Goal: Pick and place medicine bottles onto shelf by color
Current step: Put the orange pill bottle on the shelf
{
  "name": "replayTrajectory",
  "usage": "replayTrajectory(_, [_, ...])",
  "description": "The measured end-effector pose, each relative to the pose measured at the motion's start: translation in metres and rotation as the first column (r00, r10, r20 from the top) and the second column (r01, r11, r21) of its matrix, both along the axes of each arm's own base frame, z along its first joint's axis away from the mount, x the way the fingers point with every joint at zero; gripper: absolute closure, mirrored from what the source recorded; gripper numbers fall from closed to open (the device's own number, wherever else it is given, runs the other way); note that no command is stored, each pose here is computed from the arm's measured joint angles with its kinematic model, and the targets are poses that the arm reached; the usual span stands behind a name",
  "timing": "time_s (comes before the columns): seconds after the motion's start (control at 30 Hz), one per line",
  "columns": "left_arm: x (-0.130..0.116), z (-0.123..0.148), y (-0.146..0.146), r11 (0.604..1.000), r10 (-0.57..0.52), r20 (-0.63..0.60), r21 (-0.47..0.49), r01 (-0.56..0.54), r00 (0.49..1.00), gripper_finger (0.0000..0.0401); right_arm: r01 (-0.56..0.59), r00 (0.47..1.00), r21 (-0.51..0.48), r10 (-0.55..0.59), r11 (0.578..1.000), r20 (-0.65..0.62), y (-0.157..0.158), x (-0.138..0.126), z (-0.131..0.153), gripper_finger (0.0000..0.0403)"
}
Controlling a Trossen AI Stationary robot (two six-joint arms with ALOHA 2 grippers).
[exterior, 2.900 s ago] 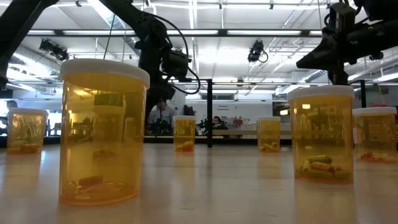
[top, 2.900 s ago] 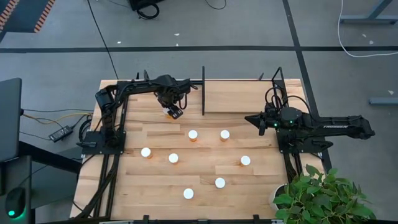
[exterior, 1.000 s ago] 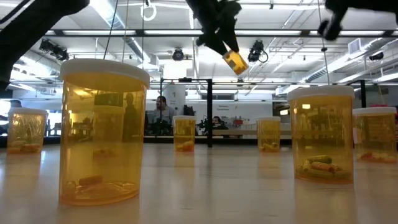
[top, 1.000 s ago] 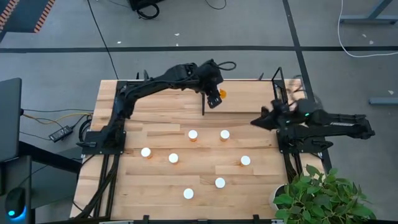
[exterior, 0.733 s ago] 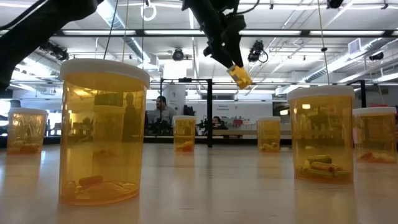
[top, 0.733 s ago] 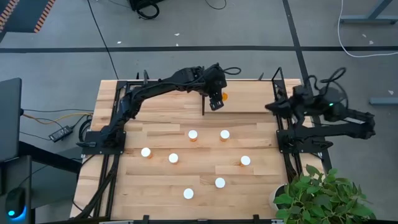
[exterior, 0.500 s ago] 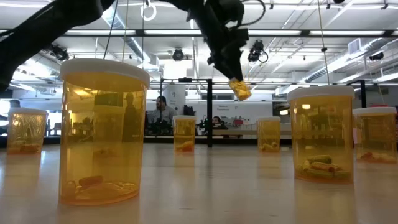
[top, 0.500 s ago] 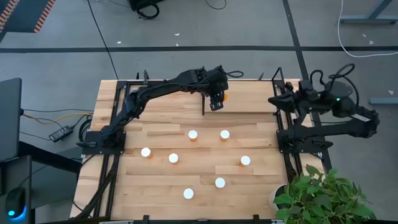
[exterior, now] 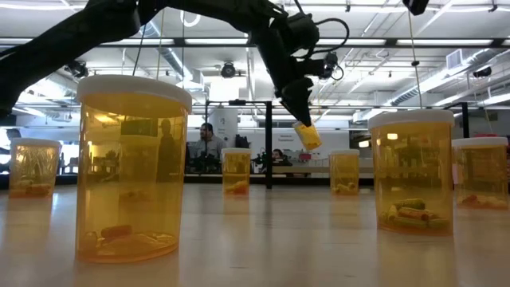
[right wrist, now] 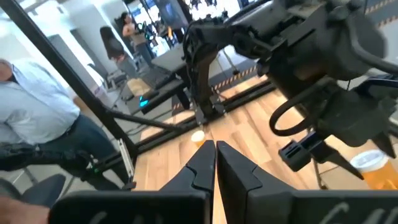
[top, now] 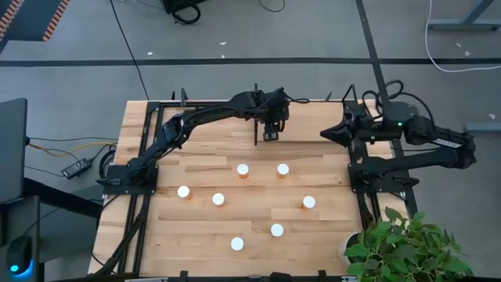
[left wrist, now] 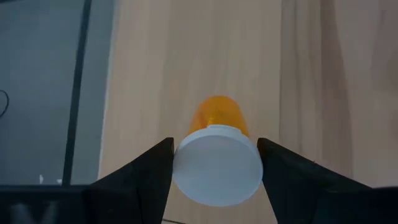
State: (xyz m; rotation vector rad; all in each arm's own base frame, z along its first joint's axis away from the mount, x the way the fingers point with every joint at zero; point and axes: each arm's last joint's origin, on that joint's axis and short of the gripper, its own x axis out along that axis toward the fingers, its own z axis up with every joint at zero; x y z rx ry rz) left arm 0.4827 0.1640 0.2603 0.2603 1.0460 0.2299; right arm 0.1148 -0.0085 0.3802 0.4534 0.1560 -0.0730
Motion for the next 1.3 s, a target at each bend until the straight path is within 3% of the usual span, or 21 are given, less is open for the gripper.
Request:
replayTrajectory(0.23, [0.002, -0.013, 0.001, 0.991, -0.12, -0.087, 0.051, 0.125, 0.989, 0.0171, -0.02, 0.999, 0.009, 0.02, 1.0, -0.029, 0.0, 0.01, -0.003, 0.0381])
replayTrajectory(0.43, [0.003, -0.018, 0.001, 0.986, -0.148, -0.107, 0.061, 0.155, 0.983, 0.0175, -0.024, 0.999, 0.06, 0.026, 0.998, -0.024, 0.0, 0.011, -0.003, 0.0381])
replayTrajectory(0.83, [0.008, -0.021, -0.01, 0.967, -0.227, -0.136, 0.086, 0.239, 0.964, 0.0169, -0.034, 0.999, 0.064, 0.036, 0.997, -0.023, 0.0, 0.011, -0.003, 0.0381])
replayTrajectory(1.3, [0.009, -0.02, -0.009, 0.967, -0.225, -0.125, 0.093, 0.238, 0.966, 0.0142, -0.053, 0.998, 0.068, 0.054, 0.996, -0.023, 0.001, 0.011, -0.003, 0.0381])
